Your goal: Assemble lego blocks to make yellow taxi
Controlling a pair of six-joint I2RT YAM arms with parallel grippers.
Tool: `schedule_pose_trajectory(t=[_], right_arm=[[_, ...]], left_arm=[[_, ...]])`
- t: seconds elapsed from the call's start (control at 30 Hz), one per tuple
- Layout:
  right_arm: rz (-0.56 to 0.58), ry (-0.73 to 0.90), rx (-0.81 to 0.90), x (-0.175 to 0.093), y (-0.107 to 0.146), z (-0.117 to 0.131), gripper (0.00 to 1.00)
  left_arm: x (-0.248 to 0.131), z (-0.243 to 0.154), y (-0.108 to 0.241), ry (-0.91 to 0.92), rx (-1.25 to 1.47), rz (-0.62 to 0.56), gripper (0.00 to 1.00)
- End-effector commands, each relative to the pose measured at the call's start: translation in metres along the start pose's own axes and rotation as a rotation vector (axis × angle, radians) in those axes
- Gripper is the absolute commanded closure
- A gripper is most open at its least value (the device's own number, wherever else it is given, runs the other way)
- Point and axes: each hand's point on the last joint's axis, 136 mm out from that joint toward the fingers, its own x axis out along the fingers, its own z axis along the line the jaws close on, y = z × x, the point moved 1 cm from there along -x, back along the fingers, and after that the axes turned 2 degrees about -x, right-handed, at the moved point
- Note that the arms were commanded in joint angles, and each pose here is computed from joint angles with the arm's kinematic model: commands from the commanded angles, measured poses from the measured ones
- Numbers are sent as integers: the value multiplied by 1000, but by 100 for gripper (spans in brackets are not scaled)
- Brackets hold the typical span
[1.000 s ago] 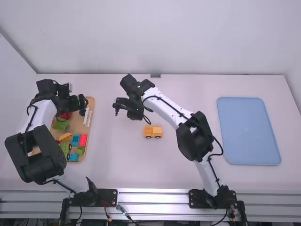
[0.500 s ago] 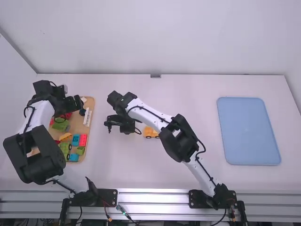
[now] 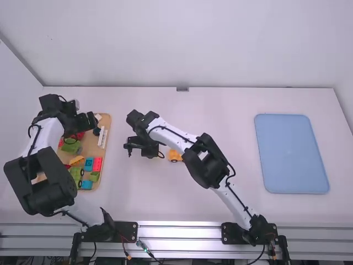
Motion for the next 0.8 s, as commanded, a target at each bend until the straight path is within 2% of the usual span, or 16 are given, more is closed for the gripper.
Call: schedule_pose_trajectory(t=[0.0, 0.33, 0.47, 0.5, 0.6, 0.7, 0.77], right_arm=[[-28, -1, 14, 4, -9, -1, 92], [-13, -11, 31, 10, -3, -2, 91], [-20, -10, 30, 10, -4, -2, 80], [-18, -11, 30, 10, -4, -2, 71], [-16, -13, 39, 9, 0, -4, 57], [-15, -14, 41, 9, 1, -5, 47], [-17, -12, 41, 9, 0, -5, 47]], left_arm=[[-12, -2, -8, -5, 8, -35, 1], [-12, -2, -7, -6, 7, -30, 1], [-12, -2, -7, -5, 7, -28, 1], [-12, -2, -7, -5, 7, -28, 1], [-12, -2, -7, -5, 6, -28, 1], [-12, -2, -6, -5, 6, -26, 1], [-12, -2, -6, -6, 6, -24, 1]])
